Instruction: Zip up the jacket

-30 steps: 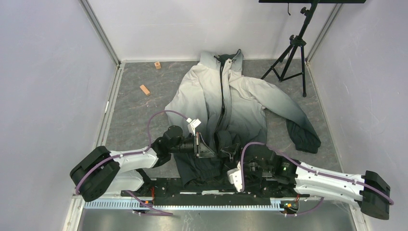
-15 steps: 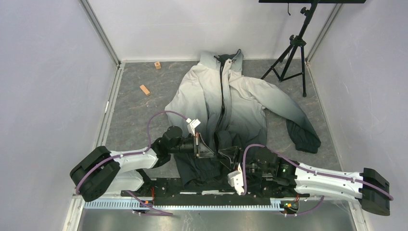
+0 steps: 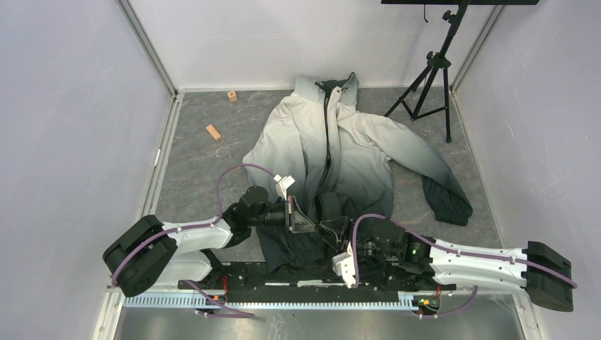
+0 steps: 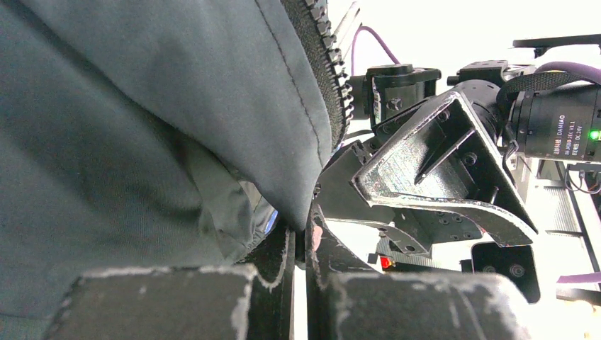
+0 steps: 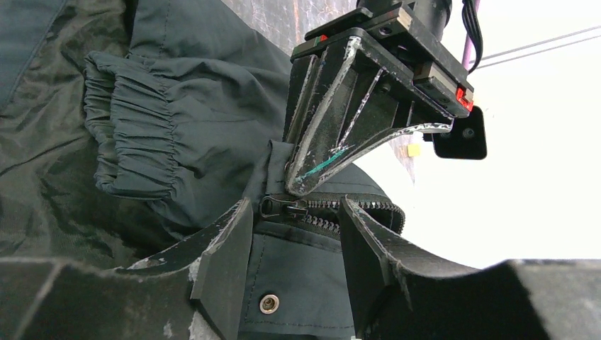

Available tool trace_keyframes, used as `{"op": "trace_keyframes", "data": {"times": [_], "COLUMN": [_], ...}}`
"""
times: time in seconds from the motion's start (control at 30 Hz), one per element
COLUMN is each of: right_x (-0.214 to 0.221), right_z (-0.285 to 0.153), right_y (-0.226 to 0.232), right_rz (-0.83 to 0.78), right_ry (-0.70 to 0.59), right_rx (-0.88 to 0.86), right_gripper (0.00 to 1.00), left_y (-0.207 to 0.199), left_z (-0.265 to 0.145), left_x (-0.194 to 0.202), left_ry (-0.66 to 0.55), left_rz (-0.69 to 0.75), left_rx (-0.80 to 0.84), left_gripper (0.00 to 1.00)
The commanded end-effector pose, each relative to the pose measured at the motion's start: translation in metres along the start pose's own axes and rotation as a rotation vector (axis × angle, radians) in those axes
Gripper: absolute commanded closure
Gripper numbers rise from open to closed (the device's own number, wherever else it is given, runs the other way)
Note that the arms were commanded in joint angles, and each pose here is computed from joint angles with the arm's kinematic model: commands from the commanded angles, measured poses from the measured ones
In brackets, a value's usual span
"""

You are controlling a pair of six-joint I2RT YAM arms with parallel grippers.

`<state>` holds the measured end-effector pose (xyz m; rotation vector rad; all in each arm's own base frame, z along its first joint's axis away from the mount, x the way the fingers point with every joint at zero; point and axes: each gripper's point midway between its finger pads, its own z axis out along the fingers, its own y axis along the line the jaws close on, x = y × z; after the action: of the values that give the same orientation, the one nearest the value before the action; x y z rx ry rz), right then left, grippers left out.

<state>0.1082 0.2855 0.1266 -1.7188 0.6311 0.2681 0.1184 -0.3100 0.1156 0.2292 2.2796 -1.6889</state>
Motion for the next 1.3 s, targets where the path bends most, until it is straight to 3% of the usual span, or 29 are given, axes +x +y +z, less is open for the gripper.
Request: {"op": "trace_keyframes", "data": {"times": [0.0,0.67,1.27], "right_x": [-0.005,-0.004,-0.008], "right_z": [0.001,0.002,-0.003], "right_y": [-0.012,-0.017,-0.022], "right_rz": [-0.011,-0.004,0.011], "right_ry": [-0.015,-0.008,-0.022], "right_rx": [0.060,0.083,0.104], "right_gripper": [0.47,0.45,0.51], "left_y": [-0.013,-0.014,-0.011], "left_z": [-0.003,-0.004,-0.003], "left_x": [-0.003,-0.003,-0.002], "left_ry": [-0.009,-0.019,-0.015], "left_rz": [0.008,0.007,0.000], "left_rx": [0.055,0.066,0.062], "left_gripper": [0.98,0.98,0.98]}}
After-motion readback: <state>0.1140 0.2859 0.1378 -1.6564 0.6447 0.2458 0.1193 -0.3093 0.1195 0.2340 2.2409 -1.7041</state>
